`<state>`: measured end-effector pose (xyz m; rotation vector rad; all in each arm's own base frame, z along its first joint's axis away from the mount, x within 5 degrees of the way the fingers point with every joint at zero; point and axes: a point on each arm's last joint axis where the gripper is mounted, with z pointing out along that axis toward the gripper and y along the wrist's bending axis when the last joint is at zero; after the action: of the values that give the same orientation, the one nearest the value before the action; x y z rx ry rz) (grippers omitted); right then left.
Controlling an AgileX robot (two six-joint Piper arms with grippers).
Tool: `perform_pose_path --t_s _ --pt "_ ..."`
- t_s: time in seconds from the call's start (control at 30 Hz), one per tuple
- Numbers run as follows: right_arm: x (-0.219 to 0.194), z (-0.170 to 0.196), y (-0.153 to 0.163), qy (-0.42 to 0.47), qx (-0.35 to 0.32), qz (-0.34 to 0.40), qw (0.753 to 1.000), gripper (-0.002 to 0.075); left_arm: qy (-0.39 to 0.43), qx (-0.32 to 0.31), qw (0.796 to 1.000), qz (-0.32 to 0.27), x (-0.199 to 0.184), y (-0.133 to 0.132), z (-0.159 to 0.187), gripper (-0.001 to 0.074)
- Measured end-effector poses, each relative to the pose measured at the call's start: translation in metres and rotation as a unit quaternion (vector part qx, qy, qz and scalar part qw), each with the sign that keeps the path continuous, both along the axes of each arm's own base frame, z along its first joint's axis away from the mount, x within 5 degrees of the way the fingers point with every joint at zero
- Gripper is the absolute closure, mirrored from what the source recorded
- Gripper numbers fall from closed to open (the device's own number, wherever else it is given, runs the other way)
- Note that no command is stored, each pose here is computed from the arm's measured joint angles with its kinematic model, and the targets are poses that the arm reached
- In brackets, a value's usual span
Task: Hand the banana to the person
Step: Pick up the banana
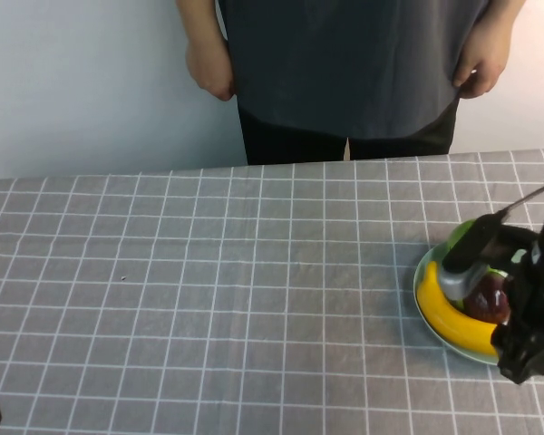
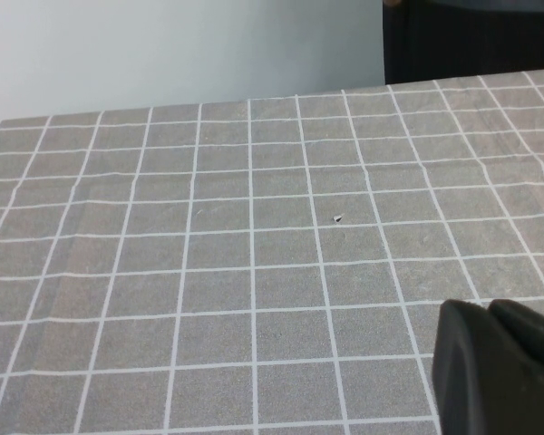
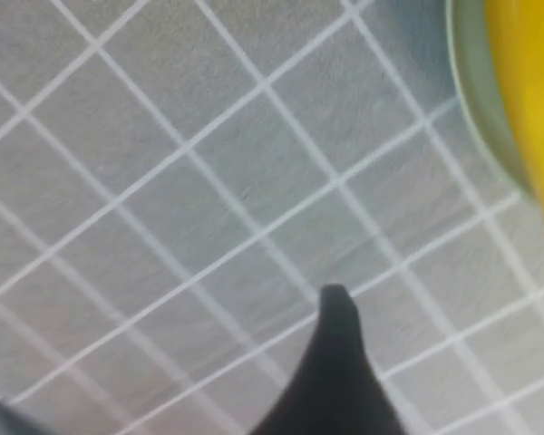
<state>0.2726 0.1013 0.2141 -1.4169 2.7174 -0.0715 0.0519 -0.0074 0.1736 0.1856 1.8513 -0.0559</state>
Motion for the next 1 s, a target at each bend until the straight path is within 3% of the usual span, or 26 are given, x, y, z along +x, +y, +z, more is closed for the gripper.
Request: perform_pose_path --t_s 0.27,0.77,1.0 --pt "0.017 -0.011 -0.006 -0.035 -0.001 0.053 0.998 0.0222 0.000 0.000 1.000 0.000 0.000 0.000 0.000 0.0741" --pt "0.035 -0.058 -0.017 0.014 -0.014 0.038 0.999 0.0223 0.000 0.000 1.000 0.000 0.000 0.000 0.000 0.0741" --pt "0.038 -0.061 -0.017 0.003 -0.011 0.037 0.999 0.0290 0.000 0.000 1.000 0.000 0.000 0.000 0.000 0.0741"
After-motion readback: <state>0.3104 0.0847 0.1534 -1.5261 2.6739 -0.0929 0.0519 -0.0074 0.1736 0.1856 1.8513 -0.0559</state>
